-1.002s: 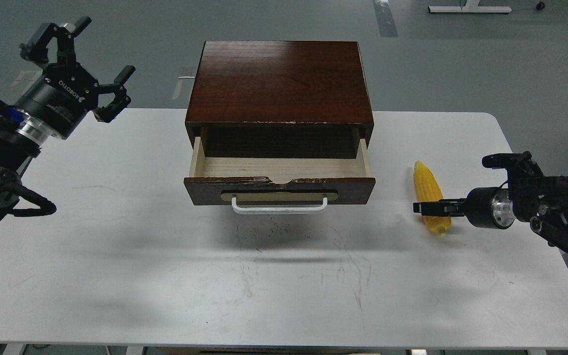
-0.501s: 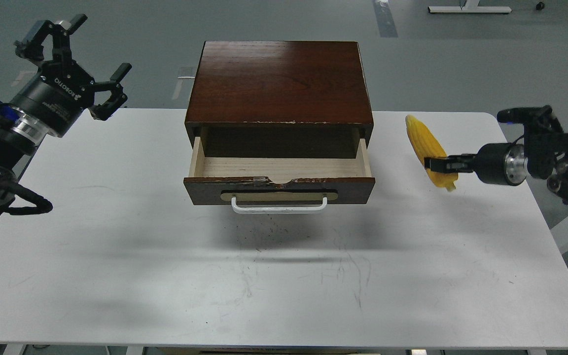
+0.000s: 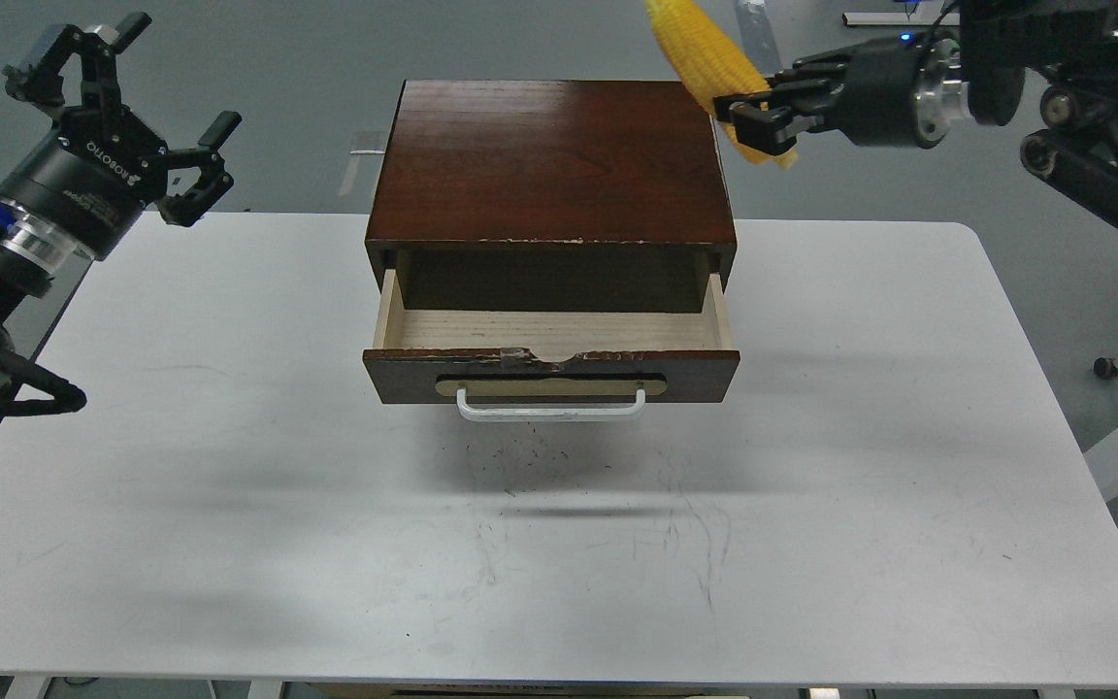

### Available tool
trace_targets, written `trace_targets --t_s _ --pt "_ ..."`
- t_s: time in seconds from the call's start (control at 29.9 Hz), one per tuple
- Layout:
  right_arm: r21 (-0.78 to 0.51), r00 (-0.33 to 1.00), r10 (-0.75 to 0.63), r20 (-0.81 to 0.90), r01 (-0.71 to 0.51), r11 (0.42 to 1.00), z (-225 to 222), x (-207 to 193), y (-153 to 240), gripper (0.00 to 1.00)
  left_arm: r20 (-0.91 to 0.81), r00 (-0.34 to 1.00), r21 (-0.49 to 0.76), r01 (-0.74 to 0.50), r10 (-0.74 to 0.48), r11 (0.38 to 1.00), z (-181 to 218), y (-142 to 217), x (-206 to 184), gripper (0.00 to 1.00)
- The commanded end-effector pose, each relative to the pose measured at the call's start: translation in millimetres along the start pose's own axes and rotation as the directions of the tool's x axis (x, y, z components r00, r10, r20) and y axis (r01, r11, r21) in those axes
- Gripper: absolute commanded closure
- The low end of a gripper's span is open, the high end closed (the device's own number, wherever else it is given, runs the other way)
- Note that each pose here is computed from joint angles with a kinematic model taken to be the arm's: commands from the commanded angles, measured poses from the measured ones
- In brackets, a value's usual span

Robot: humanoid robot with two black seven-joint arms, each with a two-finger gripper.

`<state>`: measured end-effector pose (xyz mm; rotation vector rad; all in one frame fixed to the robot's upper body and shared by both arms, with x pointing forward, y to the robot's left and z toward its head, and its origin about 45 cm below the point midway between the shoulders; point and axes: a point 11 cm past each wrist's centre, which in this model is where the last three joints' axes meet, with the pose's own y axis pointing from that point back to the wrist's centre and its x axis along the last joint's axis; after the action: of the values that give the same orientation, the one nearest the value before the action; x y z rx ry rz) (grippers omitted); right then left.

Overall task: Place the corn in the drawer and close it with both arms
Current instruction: 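Lift the corn with the right gripper over the box toward the open drawer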

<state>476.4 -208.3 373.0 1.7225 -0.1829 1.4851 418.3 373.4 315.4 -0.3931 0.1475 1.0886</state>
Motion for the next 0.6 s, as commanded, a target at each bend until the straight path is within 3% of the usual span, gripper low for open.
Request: trace_targets --t_s 0.0,0.2,0.57 --pt "0.087 0.996 0.018 -0.089 -0.010 0.996 -34 13 -19 0.86 0.020 1.000 0.003 0.010 -0.011 1.000 7 2 -1 0.00" --pt "0.195 0.972 -0.002 -0.234 0.049 0.980 -85 23 -41 0.86 0.029 0.999 0.003 0.016 -0.016 1.000 11 3 -2 0.00" --pt "0.219 0.870 -0.033 -0.492 0.161 0.962 -105 -11 -63 0.85 0.042 0.999 0.008 0.025 -0.025 1.000 15 4 -3 0.00"
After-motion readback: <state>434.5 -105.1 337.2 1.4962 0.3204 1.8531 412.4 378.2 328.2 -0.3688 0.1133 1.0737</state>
